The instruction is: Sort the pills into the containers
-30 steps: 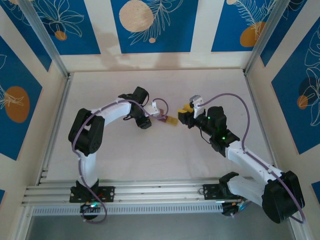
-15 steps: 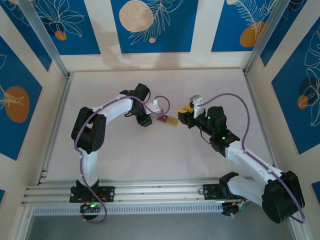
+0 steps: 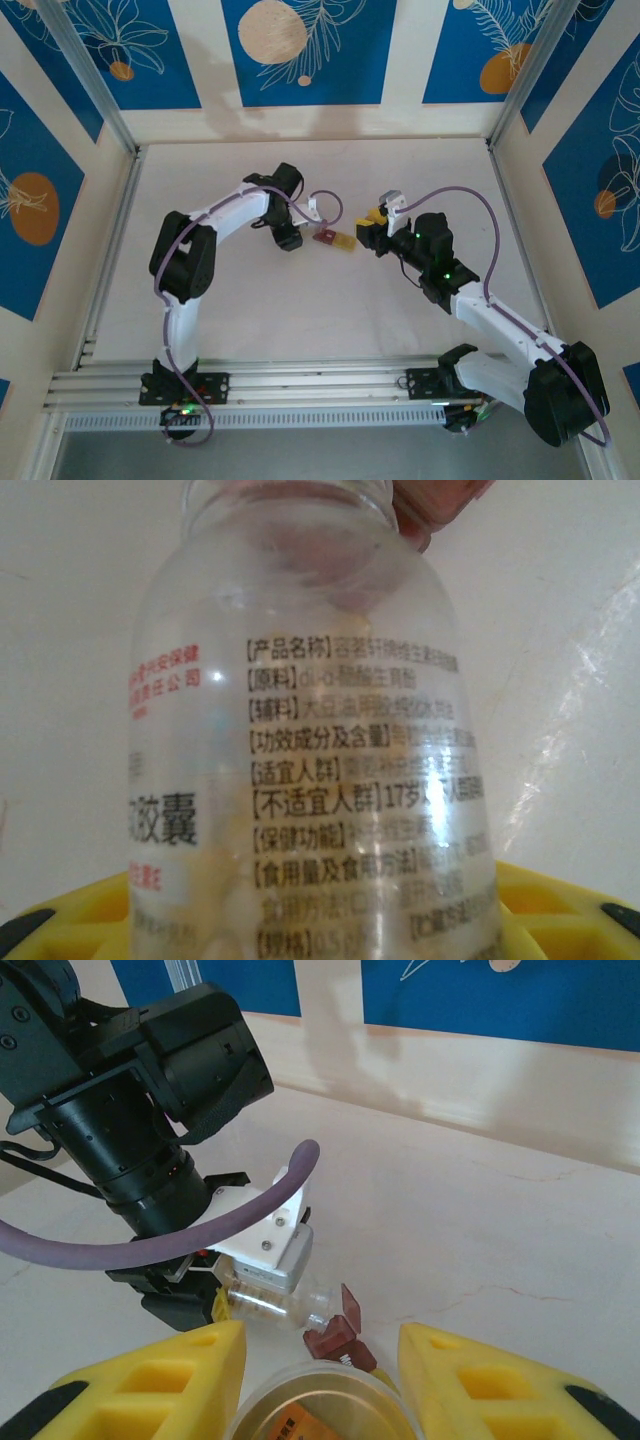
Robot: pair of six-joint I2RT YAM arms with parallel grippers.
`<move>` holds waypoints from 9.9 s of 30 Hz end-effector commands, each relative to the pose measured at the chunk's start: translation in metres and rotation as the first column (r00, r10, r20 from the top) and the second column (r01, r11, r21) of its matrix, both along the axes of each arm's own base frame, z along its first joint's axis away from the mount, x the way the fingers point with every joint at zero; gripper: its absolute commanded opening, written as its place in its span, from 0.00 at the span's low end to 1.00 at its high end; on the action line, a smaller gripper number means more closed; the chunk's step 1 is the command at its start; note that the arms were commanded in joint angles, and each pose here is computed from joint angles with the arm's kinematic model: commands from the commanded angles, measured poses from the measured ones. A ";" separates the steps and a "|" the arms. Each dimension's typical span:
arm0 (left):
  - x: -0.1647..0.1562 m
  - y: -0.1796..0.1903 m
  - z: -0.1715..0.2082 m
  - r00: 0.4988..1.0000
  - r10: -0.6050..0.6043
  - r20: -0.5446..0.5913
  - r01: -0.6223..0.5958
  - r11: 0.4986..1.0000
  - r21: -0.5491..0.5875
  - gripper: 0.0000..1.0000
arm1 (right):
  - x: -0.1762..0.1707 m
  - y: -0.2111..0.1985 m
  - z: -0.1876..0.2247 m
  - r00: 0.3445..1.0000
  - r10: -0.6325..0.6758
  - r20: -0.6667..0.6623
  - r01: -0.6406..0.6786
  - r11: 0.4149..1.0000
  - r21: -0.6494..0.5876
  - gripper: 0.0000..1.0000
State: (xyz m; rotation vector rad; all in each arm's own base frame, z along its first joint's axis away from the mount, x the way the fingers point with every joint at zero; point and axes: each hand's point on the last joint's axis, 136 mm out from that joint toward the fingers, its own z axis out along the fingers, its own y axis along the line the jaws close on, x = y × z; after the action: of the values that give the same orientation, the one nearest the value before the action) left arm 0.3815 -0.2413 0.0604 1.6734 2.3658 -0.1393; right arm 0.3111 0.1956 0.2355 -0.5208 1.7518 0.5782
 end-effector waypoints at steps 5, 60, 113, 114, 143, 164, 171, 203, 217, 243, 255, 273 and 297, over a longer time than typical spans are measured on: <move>-0.003 0.003 -0.003 0.999 -0.052 -0.012 0.053 0.996 0.078 0.00 | 0.000 0.000 0.013 1.000 0.003 0.021 -0.004 1.000 0.017 0.00; 0.010 0.003 0.005 0.988 -0.105 0.109 0.081 0.976 0.203 0.00 | 0.000 0.000 0.012 1.000 0.004 0.014 -0.004 1.000 0.017 0.00; -0.020 0.001 0.104 0.868 0.258 0.424 -0.008 0.862 -0.507 0.00 | 0.000 0.015 0.001 0.998 0.068 -0.016 -0.068 0.998 0.017 0.00; -0.025 0.000 0.116 0.850 0.284 0.444 0.016 0.829 -0.559 0.00 | -0.001 0.016 0.002 0.997 0.077 -0.016 -0.077 0.997 0.023 0.00; -0.139 -0.017 0.255 0.717 0.389 0.579 0.571 0.149 -0.807 0.00 | -0.111 0.090 0.145 0.724 0.634 0.272 -0.647 0.761 -0.049 0.00; -0.178 -0.054 0.230 0.813 0.117 0.571 0.569 0.052 -0.821 0.00 | -0.132 0.111 0.143 0.597 0.739 0.312 -0.731 0.662 -0.168 0.00; -0.191 -0.058 0.242 0.810 0.060 0.583 0.584 0.003 -0.812 0.00 | -0.134 0.116 0.140 0.559 0.767 0.313 -0.758 0.626 -0.181 0.00; -0.212 -0.068 0.262 0.825 -0.102 0.556 0.550 -0.088 -0.831 0.00 | -0.189 0.121 0.087 0.257 0.963 0.087 -0.934 0.270 -0.235 0.00; -0.197 -0.075 0.257 0.835 -0.094 0.542 0.545 0.012 -0.838 0.00 | -0.166 0.109 0.054 0.334 0.937 -0.104 -0.884 0.273 -0.380 0.01; -0.134 -0.057 0.287 0.620 0.355 0.699 0.689 0.179 -0.702 0.00 | -0.019 0.105 -0.004 0.837 0.183 -0.516 -0.240 0.970 -0.045 0.00; -0.125 -0.059 0.269 0.620 0.359 0.698 0.671 0.220 -0.709 0.00 | -0.002 0.113 0.021 0.789 0.069 -0.610 0.036 0.987 0.158 0.16; -0.118 -0.065 0.233 0.668 0.337 0.663 0.628 0.222 -0.746 0.00 | -0.002 0.111 0.058 0.820 0.042 -0.570 0.071 0.982 0.175 0.49; -0.115 -0.069 0.209 0.709 0.310 0.634 0.585 0.242 -0.774 0.00 | -0.015 0.096 0.101 0.872 0.055 -0.486 0.046 0.980 0.194 0.60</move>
State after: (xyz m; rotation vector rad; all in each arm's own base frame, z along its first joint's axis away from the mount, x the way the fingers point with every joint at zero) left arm 0.2763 -0.3094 0.2574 0.9345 1.0369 -0.7099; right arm 0.2991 0.3009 0.3124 -0.2372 2.1899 0.9522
